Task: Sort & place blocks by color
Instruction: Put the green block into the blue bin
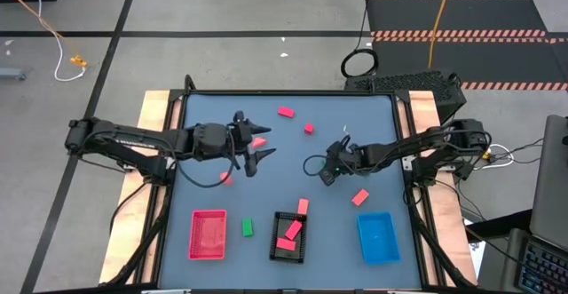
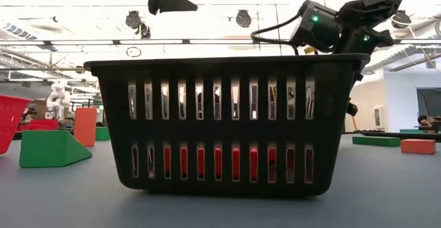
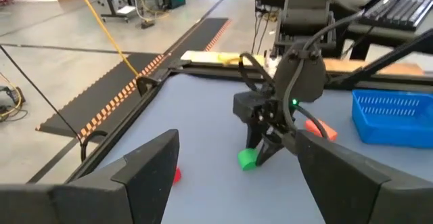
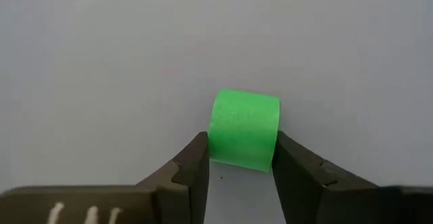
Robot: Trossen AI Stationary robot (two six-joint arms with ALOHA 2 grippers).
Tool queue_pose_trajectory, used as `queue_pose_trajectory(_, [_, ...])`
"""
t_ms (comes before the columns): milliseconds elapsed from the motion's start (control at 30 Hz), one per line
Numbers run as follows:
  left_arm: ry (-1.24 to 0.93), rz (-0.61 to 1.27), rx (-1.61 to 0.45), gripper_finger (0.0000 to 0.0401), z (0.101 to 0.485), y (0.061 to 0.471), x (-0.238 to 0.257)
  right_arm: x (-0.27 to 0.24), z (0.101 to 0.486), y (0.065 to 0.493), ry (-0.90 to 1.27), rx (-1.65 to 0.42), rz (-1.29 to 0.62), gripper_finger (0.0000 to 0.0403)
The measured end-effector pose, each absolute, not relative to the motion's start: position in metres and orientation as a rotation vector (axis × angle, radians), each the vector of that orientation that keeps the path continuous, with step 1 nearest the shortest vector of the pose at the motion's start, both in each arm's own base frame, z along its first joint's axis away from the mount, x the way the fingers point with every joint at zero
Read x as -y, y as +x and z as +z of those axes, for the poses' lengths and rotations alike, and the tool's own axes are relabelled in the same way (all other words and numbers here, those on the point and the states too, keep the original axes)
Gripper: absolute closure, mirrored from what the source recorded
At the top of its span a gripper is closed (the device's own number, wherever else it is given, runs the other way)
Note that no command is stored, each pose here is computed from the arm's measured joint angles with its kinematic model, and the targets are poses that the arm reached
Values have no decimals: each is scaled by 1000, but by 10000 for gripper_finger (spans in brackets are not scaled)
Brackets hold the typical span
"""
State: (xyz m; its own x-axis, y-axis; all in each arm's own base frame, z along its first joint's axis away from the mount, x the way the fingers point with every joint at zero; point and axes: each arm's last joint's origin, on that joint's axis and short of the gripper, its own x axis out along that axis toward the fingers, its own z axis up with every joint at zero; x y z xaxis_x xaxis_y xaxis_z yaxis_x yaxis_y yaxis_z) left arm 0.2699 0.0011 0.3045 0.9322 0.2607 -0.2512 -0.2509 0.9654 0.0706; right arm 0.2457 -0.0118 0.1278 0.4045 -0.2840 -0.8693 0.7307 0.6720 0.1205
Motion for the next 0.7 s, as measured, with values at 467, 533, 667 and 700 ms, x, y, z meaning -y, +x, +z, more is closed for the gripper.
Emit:
queue_pose_trajectory(467, [47,259,-351,107,303,257,-1,-39,203,219,439,-817,-44,283])
queue_pose_trajectory(533, [45,259,-344,107,304,257,-1,-47,211,209,446,-828,46,283])
queue_pose_trajectory(667, [38,259,-352,107,303,257,-1,-58,220,190,523,-864,85,283])
queue_pose_trajectory(700, [34,260,-348,107,303,257,-1,-60,222,186,563,-884,78,283])
